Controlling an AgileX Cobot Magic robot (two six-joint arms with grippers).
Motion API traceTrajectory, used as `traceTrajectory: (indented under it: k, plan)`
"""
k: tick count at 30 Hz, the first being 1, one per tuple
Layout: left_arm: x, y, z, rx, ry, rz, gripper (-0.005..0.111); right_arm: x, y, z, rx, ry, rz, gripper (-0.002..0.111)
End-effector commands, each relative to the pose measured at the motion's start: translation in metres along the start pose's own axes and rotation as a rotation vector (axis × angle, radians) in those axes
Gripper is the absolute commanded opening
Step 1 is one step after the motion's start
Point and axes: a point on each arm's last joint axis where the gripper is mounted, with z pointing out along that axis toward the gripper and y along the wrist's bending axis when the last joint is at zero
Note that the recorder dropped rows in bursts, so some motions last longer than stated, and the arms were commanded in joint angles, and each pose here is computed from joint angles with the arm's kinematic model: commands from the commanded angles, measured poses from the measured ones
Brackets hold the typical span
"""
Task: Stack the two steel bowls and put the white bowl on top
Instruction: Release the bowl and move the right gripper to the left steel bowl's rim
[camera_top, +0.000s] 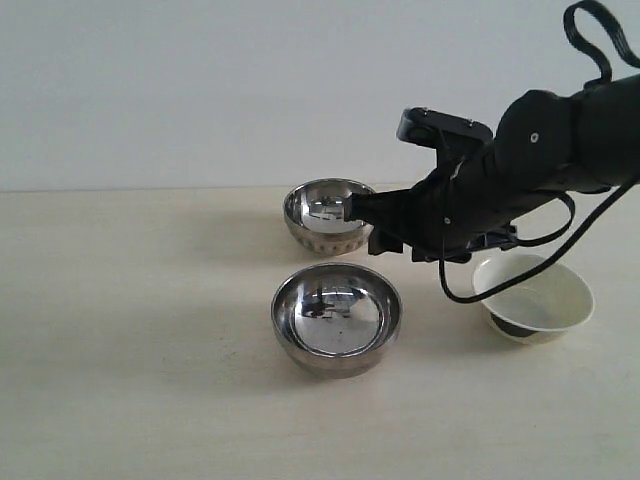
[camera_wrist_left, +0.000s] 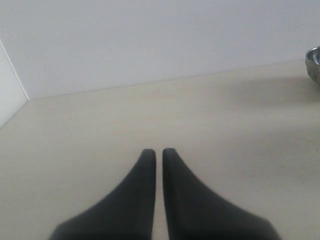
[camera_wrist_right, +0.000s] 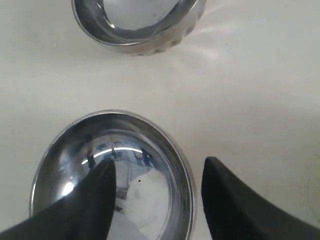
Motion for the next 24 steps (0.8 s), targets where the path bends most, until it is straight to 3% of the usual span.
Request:
traceTrajectory:
  k: [1,6,10,24]
  plan:
    - [0.000,0.000,0.000,-0.001,-0.008,-0.017,0.004,-0.008,0.000,-0.013,0.006,-0.044,-0.036,0.047]
    - [0.000,0.000,0.000,-0.001,-0.008,-0.017,0.004,-0.032,-0.017,-0.021,0.025,-0.121,0.028,0.047]
    - [0.000,0.000,0.000,-0.001,-0.008,-0.017,0.004,-0.056,-0.009,-0.017,0.006,-0.154,0.035,0.047]
    - [0.000,0.000,0.000,-0.001,-0.008,-0.017,0.004,-0.093,-0.010,0.086,0.011,-0.112,0.060,0.047]
